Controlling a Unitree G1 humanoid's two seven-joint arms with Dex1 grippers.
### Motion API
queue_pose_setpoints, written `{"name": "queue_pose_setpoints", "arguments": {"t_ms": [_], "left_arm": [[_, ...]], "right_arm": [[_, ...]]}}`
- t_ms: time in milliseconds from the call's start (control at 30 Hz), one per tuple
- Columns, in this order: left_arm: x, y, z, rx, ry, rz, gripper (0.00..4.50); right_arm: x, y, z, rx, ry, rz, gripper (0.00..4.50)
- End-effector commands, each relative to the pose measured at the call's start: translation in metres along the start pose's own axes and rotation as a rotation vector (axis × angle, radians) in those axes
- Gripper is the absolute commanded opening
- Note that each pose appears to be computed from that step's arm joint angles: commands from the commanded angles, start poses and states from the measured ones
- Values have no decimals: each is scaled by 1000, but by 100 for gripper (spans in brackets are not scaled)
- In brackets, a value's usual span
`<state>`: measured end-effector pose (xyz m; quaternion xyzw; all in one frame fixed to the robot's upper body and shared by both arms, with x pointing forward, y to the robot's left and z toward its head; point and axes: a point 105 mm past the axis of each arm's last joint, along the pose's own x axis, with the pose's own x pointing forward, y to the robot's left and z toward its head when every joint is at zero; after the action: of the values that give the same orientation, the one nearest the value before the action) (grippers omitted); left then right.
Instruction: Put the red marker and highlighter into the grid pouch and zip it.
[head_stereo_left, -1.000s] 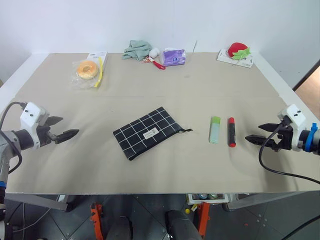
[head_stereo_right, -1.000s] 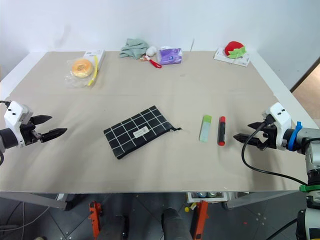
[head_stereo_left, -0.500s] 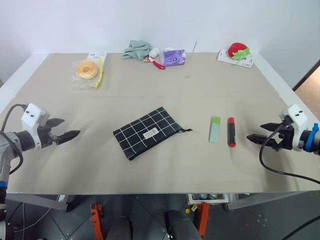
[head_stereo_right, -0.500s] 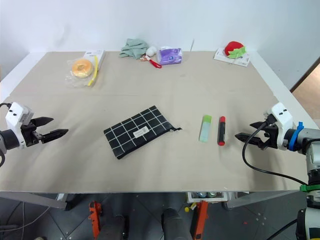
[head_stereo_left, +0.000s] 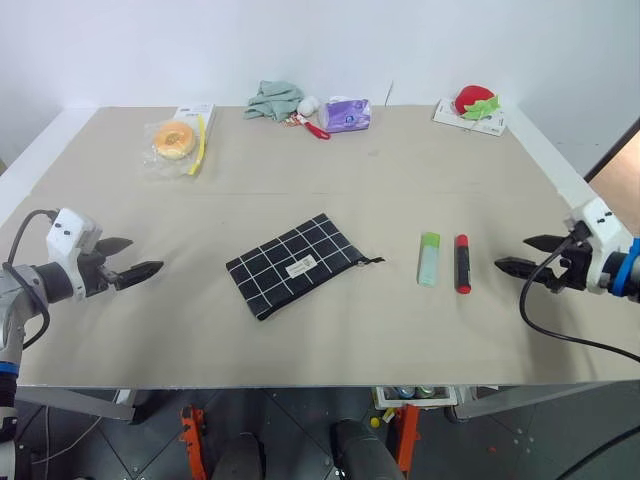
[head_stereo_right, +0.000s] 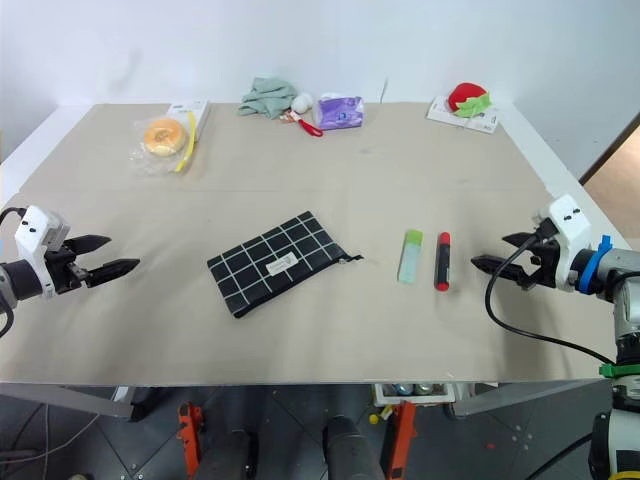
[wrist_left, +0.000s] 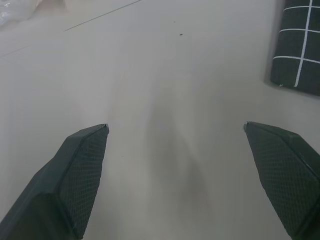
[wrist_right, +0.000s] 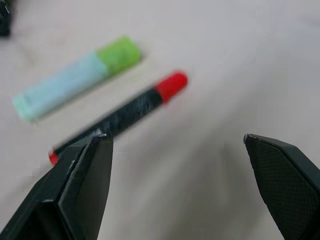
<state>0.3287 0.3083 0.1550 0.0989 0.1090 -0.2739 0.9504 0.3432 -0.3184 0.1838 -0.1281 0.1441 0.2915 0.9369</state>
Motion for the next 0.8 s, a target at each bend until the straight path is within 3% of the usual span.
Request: {"name": "queue_pose_setpoints", "arguments": {"t_ms": [33, 233, 400, 567, 700, 800], "left_arm": [[-4, 1, 32, 76, -138, 15, 450], [4, -22, 47, 229, -240, -41, 450], [24, -67, 39, 569, -233, -165, 450], [36, -98, 22, 953, -231, -290, 450], [42, -115, 7, 1244, -262, -378, 450], [47, -125, -2, 1375, -308, -427, 450]], "right_arm": [[8, 36, 63, -40, -236, 161, 315], [71, 113, 74, -44, -237, 316, 20], [134, 155, 64, -3, -213, 287, 8], [172, 172, 46, -29, -118, 222, 8], [186, 170, 17, -64, 17, 142, 8], [185, 171, 10, -63, 37, 131, 8]]}}
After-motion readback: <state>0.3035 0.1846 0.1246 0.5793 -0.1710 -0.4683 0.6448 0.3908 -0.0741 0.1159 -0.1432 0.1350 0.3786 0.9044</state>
